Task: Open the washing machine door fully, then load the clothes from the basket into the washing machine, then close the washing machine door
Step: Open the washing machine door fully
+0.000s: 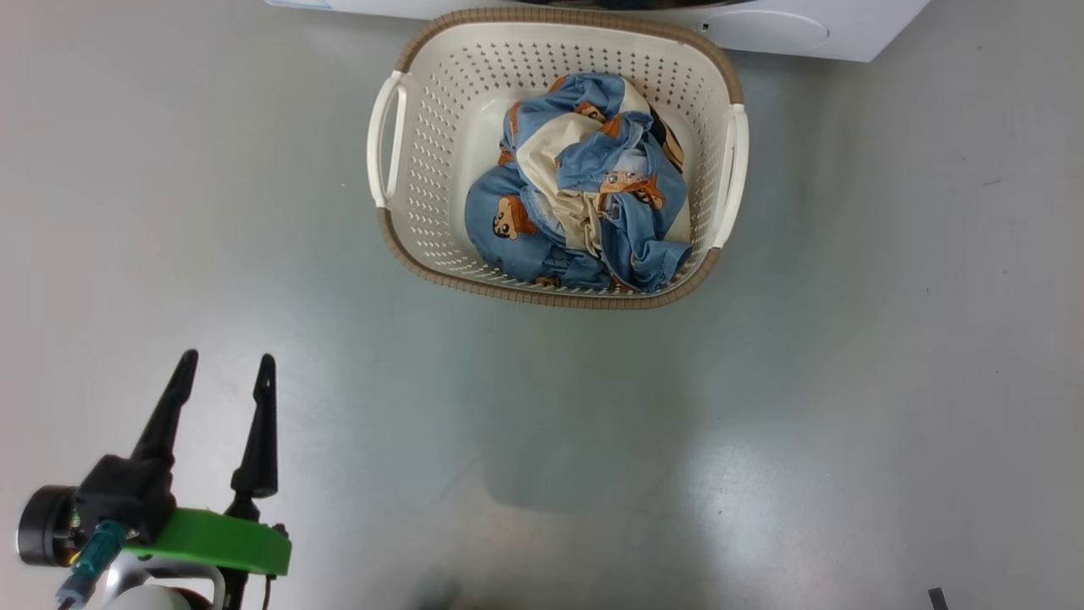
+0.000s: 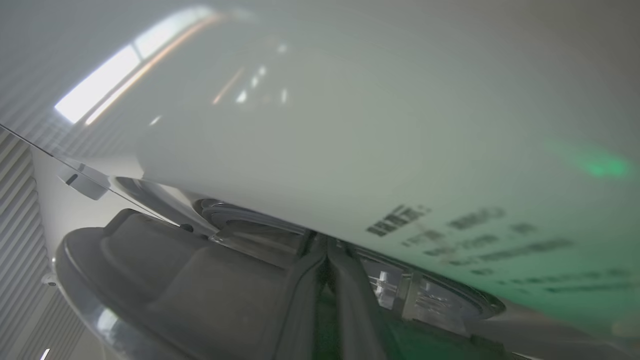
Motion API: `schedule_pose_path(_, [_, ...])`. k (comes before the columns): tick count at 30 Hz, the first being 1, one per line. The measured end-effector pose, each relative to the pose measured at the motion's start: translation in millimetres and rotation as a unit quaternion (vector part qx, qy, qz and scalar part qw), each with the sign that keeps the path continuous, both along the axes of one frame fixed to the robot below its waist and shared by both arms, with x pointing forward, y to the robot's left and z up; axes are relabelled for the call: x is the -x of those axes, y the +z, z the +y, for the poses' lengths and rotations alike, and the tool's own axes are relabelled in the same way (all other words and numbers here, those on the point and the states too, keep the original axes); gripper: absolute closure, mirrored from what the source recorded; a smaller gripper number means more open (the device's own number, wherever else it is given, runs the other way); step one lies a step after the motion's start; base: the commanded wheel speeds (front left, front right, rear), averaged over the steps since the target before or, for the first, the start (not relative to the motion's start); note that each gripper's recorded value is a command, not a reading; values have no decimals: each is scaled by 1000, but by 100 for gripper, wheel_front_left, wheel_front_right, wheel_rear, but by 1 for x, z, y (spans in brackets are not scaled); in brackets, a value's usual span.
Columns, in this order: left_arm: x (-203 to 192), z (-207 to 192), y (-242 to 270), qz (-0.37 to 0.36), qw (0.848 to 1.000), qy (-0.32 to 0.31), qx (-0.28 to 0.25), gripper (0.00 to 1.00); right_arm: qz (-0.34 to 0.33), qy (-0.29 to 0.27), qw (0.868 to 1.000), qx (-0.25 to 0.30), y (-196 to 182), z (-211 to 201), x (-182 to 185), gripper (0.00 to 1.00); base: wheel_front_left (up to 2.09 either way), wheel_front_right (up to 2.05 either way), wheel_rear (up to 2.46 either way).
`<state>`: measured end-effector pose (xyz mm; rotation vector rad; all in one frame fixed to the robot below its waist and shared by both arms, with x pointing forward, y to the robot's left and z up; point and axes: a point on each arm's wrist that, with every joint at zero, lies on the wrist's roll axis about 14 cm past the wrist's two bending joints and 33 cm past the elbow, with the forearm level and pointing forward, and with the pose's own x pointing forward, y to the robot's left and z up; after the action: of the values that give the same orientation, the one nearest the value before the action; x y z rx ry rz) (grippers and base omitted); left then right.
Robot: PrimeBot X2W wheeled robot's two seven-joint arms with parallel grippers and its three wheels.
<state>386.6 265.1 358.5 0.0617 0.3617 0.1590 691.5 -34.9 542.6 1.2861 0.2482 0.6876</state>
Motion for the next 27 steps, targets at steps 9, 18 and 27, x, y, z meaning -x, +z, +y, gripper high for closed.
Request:
schedule_pose_path(9, [-1, -3, -2, 1, 1000, -3, 4, 0, 8, 35, 999, 10, -1, 5, 6, 100, 0, 0, 0])
schedule_pose_path(18, [-5, -1, -1, -5, 1000, -1, 3, 0, 12, 65, 998, 24, 0, 6, 15, 100, 0, 0, 0])
schedule_pose_path(27, [-10, -5, 7, -20, 1000, -4, 7, 0, 15, 102, 994, 30, 7, 12, 34, 100, 0, 0, 0])
